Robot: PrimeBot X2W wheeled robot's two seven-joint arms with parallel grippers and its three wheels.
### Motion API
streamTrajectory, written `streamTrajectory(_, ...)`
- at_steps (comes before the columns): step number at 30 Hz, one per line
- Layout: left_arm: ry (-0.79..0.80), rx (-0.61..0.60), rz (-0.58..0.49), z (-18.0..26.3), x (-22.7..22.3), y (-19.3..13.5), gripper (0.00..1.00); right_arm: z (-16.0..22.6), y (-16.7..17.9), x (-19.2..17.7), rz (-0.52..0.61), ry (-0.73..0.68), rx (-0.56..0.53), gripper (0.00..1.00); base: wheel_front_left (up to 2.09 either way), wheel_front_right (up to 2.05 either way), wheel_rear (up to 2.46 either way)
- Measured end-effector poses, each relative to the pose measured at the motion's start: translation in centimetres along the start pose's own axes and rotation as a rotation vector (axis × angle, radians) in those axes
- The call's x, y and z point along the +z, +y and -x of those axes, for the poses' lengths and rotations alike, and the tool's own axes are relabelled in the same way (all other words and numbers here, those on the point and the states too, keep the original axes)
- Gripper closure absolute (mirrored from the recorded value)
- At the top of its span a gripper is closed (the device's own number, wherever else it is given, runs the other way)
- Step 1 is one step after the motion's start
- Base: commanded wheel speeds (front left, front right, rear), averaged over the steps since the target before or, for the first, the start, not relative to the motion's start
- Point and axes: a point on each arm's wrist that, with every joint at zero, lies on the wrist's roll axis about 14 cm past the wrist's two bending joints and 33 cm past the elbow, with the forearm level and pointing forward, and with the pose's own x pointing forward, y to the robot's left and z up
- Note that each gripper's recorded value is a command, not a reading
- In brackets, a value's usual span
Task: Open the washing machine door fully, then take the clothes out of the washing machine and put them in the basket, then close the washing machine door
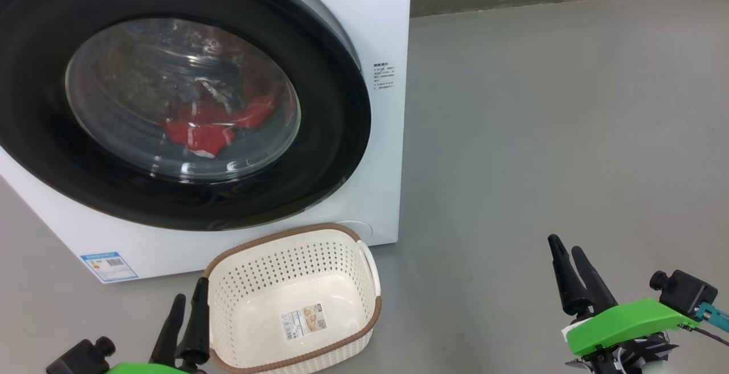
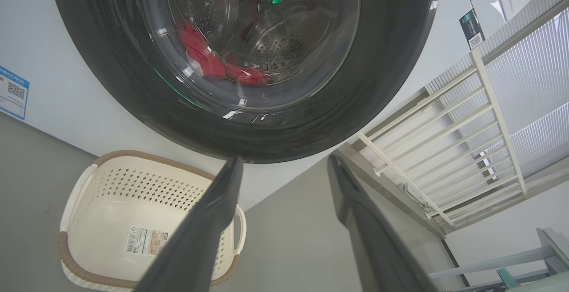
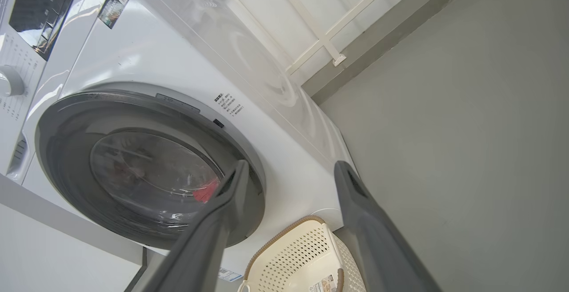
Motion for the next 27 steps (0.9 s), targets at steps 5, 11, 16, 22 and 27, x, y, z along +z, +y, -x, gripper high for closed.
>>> streamTrajectory(5,-0.009,-0.010,-0.075,0.0,0.2,-0.2,0.00,0.0,0.2,0.0,0.090,0.000,0.012,0.00,0.00,0.00,0.00)
streamTrajectory(11,-0.024,-0.017,-0.139,-0.2,0.5,-0.5,0.00,-0.2,0.5,0.1,0.155,-0.007,0.026,0.00,0.00,0.00,0.00)
streamTrajectory(16,-0.045,-0.032,-0.197,-0.5,1.0,-1.2,0.00,-0.2,0.7,-0.3,0.219,0.003,0.038,0.00,0.00,0.00,0.00)
streamTrajectory(22,-0.068,-0.053,-0.271,-0.8,1.4,-1.8,0.00,-0.3,1.2,-0.5,0.295,0.002,0.058,0.00,0.00,0.00,0.00)
streamTrajectory(27,-0.080,-0.062,-0.326,-0.8,1.6,-2.1,0.00,-0.6,2.0,0.1,0.358,-0.023,0.085,0.00,0.00,0.00,0.00)
